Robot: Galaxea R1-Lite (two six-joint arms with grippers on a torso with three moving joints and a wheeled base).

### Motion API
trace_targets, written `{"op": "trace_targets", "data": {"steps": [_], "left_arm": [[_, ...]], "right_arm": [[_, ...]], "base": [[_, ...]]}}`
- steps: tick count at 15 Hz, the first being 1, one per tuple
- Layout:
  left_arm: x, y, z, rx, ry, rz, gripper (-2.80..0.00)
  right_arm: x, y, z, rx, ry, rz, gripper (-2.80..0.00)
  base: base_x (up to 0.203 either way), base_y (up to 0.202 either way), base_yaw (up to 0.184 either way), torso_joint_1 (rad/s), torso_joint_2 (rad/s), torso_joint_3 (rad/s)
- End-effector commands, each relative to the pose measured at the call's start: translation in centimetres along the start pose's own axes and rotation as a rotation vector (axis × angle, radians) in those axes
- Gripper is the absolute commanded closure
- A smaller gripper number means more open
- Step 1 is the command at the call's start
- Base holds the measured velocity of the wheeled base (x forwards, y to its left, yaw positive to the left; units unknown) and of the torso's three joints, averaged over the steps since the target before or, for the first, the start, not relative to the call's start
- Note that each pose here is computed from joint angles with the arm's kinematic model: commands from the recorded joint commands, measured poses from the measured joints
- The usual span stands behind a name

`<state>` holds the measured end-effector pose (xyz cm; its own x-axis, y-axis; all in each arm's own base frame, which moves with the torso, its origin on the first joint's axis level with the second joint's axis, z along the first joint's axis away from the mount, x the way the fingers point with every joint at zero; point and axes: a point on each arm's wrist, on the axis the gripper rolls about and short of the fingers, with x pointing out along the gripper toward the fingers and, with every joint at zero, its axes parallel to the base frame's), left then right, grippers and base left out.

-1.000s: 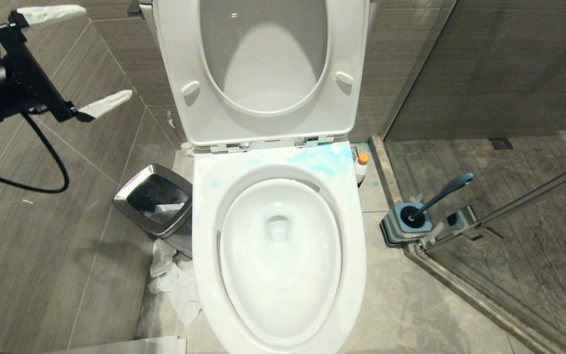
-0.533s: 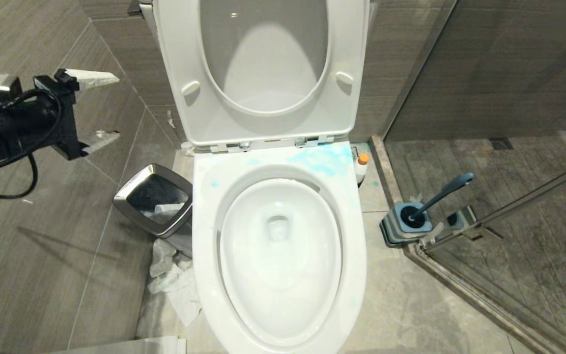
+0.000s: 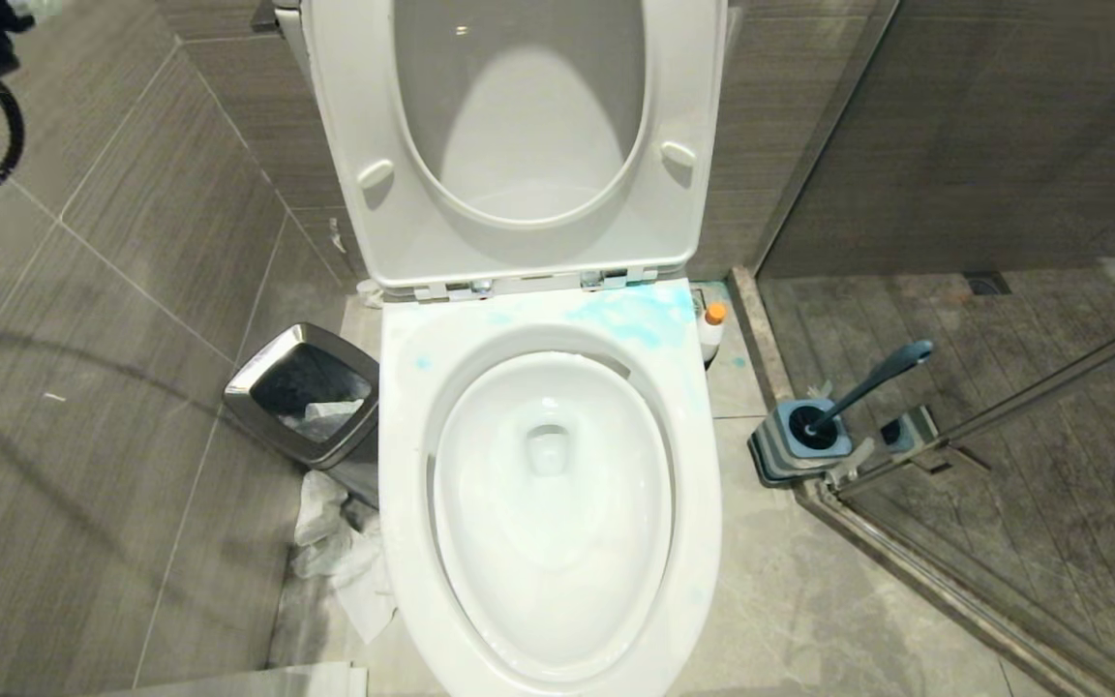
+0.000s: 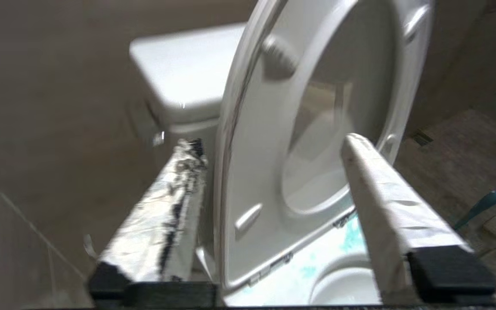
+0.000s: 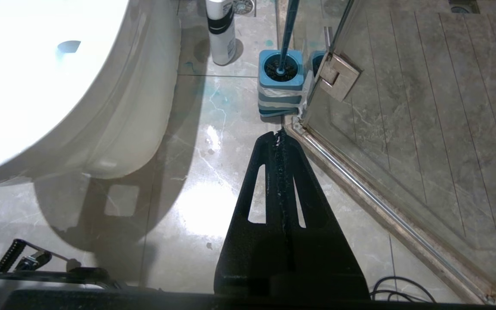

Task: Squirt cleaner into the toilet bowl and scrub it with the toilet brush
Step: Pour in the cleaning agent

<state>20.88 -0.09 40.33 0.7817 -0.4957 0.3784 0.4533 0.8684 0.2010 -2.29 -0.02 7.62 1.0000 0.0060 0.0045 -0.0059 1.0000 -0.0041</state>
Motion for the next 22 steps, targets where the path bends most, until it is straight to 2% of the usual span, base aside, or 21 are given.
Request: {"op": "trace_targets", "data": {"steps": [1,3,5,7,11,12,16,19,22], "left_arm": [[-3.0,-2.4,4.4,0.091,-0.115,-0.019,0.0],[-4.8,-3.6,6.0,0.125,-0.157,-0.012,0.0],[-7.0,-5.2,6.7,0.129,-0.185,-0.005,0.0],[-9.8,-7.0,6.7,0.096,-0.175,0.019,0.0],[-16.1,-10.3,5.9,0.015,-0.094,0.059,0.0],[-17.3,-10.9,5.1,0.008,-0.076,0.075,0.0],[-20.8,-12.8,0.5,0.021,0.018,0.221,0.0],[-22.8,-13.9,-3.1,0.012,0.075,0.247,0.0],[-23.9,-14.4,-6.4,-0.054,0.136,0.245,0.0]], "right_arm": [[0.0,0.0,0.0,0.001,-0.001,0.0,0.0],[0.0,0.0,0.0,0.0,0.0,0.0,0.0],[0.0,0.0,0.0,0.001,0.0,0.0,0.0],[0.0,0.0,0.0,0.0,0.0,0.0,0.0],[0.0,0.0,0.0,0.0,0.0,0.0,0.0],[0.0,0.0,0.0,0.0,0.0,0.0,0.0],[0.0,0.0,0.0,0.001,0.0,0.0,0.0],[0.0,0.0,0.0,0.0,0.0,0.0,0.0],[0.0,0.0,0.0,0.001,0.0,0.0,0.0]], "base": [[0.0,0.0,0.0,0.0,0.0,0.0],[0.0,0.0,0.0,0.0,0.0,0.0],[0.0,0.0,0.0,0.0,0.0,0.0],[0.0,0.0,0.0,0.0,0.0,0.0],[0.0,0.0,0.0,0.0,0.0,0.0],[0.0,0.0,0.0,0.0,0.0,0.0],[0.0,0.0,0.0,0.0,0.0,0.0],[0.0,0.0,0.0,0.0,0.0,0.0],[0.0,0.0,0.0,0.0,0.0,0.0]]}}
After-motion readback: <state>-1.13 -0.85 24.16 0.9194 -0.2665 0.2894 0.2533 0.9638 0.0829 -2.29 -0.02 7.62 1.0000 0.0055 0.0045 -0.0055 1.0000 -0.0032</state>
